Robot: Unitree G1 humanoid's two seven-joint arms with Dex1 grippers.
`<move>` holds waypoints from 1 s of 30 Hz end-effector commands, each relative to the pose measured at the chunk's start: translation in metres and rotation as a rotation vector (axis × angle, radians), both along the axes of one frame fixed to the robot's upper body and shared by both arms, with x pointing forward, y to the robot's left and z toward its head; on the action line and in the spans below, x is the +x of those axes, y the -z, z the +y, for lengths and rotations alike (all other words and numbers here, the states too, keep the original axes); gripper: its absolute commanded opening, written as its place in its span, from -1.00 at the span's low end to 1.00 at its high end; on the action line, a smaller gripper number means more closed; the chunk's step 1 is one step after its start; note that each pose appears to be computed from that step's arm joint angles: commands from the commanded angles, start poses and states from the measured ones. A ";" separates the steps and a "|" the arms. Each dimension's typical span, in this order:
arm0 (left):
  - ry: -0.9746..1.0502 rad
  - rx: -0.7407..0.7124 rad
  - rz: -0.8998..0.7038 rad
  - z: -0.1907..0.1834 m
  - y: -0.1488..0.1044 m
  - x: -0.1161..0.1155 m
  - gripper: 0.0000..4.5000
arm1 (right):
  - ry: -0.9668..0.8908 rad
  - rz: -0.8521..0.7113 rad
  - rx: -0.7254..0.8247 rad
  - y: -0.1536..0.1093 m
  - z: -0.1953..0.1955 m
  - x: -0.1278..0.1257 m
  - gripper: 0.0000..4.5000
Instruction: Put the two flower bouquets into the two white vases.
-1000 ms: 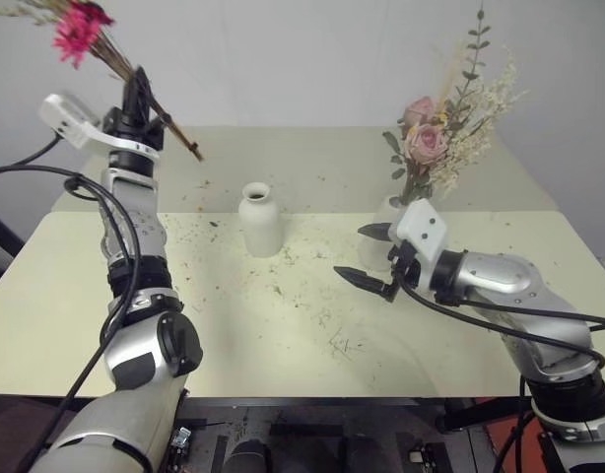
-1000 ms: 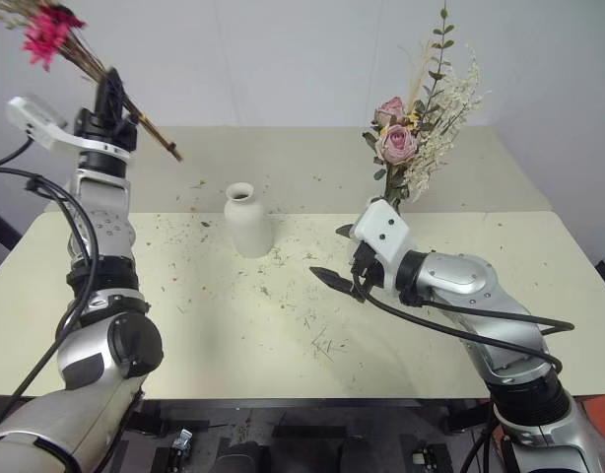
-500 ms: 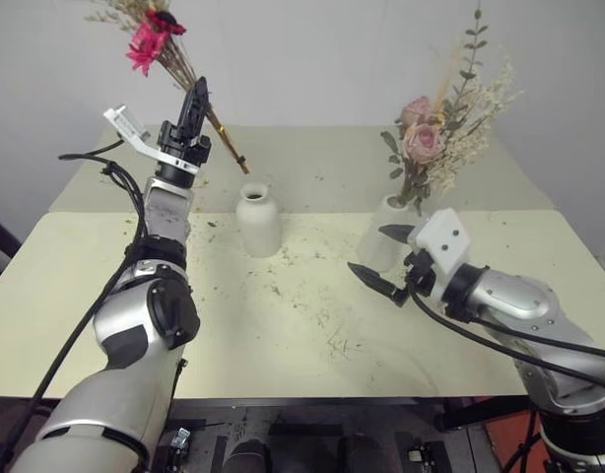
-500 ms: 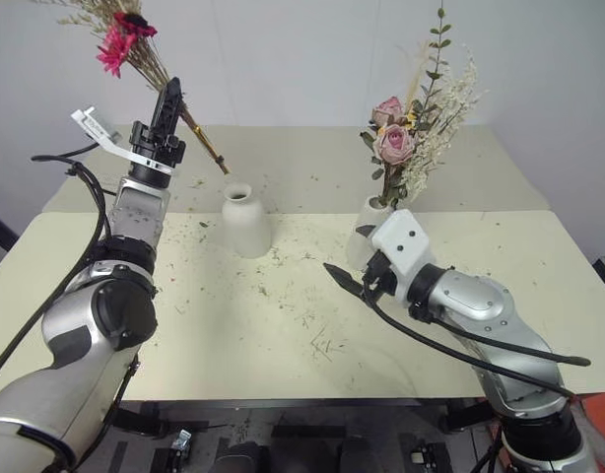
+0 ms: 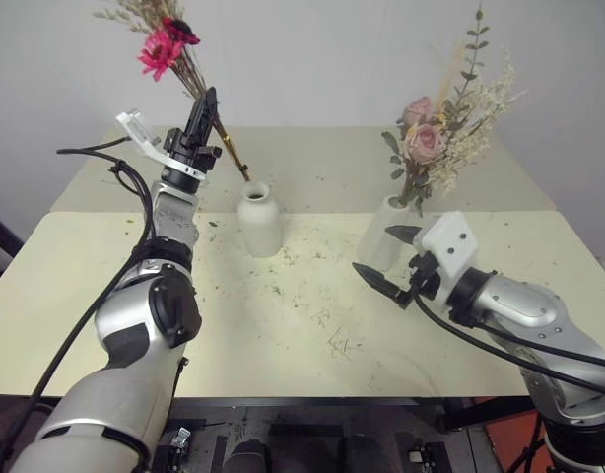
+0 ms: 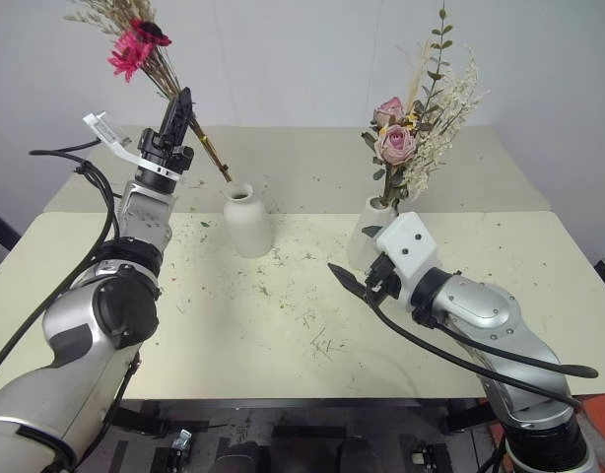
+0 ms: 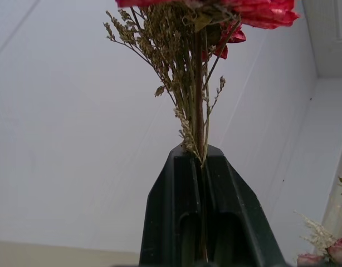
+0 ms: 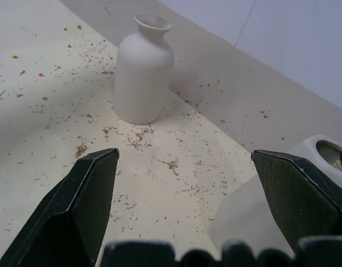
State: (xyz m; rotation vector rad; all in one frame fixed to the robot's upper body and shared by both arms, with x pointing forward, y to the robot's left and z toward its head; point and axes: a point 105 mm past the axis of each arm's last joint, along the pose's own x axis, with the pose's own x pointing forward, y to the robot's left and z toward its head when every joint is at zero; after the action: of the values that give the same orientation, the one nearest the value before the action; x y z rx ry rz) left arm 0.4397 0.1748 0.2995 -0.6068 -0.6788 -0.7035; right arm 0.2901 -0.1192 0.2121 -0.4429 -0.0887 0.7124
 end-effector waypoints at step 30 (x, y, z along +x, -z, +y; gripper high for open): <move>-0.138 0.288 0.013 -0.025 0.031 0.004 -0.98 | 0.074 -0.060 -0.019 -0.008 -0.013 -0.006 1.00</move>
State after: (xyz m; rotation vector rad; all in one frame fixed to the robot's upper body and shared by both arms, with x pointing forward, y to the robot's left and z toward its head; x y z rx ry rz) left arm 0.4455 0.1484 0.2571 -0.3343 -0.5400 -0.6599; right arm 0.2875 -0.1310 0.2085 -0.4490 -0.0653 0.6480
